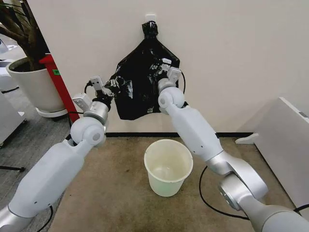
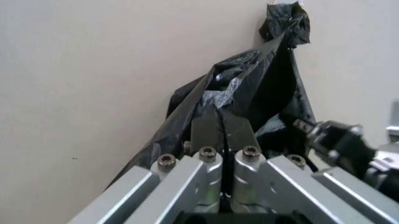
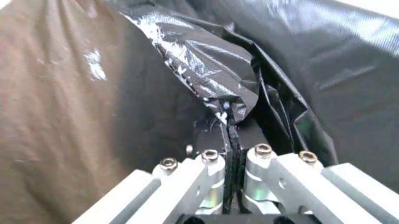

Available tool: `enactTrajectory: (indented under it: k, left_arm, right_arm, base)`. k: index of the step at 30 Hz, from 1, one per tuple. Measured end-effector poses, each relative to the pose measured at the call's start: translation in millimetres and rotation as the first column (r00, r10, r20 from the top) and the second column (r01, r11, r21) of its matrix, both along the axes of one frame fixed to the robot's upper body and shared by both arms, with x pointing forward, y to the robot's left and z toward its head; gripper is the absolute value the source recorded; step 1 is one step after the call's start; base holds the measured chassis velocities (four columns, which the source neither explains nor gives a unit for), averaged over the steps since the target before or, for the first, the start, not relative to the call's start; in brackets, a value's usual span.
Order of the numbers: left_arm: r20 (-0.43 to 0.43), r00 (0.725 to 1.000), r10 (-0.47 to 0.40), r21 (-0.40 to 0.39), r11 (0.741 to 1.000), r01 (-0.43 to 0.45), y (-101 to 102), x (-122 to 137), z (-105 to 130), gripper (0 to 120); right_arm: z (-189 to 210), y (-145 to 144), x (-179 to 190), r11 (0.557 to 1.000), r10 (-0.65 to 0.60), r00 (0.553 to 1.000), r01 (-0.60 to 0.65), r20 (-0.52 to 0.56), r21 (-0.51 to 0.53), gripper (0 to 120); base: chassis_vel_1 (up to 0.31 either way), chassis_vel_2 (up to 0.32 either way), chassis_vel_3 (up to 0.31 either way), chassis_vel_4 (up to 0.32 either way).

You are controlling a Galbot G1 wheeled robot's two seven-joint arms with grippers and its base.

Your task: Place the garbage bag over the trash bin.

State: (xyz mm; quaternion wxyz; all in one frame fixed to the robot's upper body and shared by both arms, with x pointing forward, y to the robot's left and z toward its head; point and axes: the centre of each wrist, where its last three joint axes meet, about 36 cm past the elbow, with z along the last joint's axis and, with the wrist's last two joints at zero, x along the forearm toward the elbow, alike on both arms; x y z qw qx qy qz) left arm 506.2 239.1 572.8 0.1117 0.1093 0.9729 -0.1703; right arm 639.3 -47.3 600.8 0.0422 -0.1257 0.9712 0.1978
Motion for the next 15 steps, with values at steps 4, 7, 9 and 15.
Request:
enactTrajectory:
  k: [4,7,9,15]
  left_arm:
    - [0.0,1.0,0.001,-0.001,1.0,-0.001,0.0,0.3,-0.4,0]
    - [0.0,1.0,0.002,-0.001,1.0,-0.002,0.4,0.8,-0.5,0]
    - [0.002,1.0,0.005,-0.001,1.0,-0.005,1.2,1.5,0.0,0]
    - [0.004,1.0,-0.005,-0.013,1.0,0.005,1.1,0.0,-1.8,0]
  right_arm:
    - [7.7,-4.3,-8.2,1.0,0.003,1.0,-0.003,0.011,0.018,0]
    - [15.8,-9.4,-20.3,0.999,0.004,1.0,-0.005,0.025,0.037,0]
    - [22.7,-13.6,-30.6,0.999,0.008,0.999,-0.01,0.038,0.045,0]
    - [25.6,-30.9,-61.9,0.999,0.026,0.998,-0.027,0.058,0.027,0]
  base:
    - [0.0,0.0,0.0,0.0]
    - [0.0,0.0,0.0,0.0]
    - [0.0,0.0,0.0,0.0]
    - [0.0,0.0,0.0,0.0]
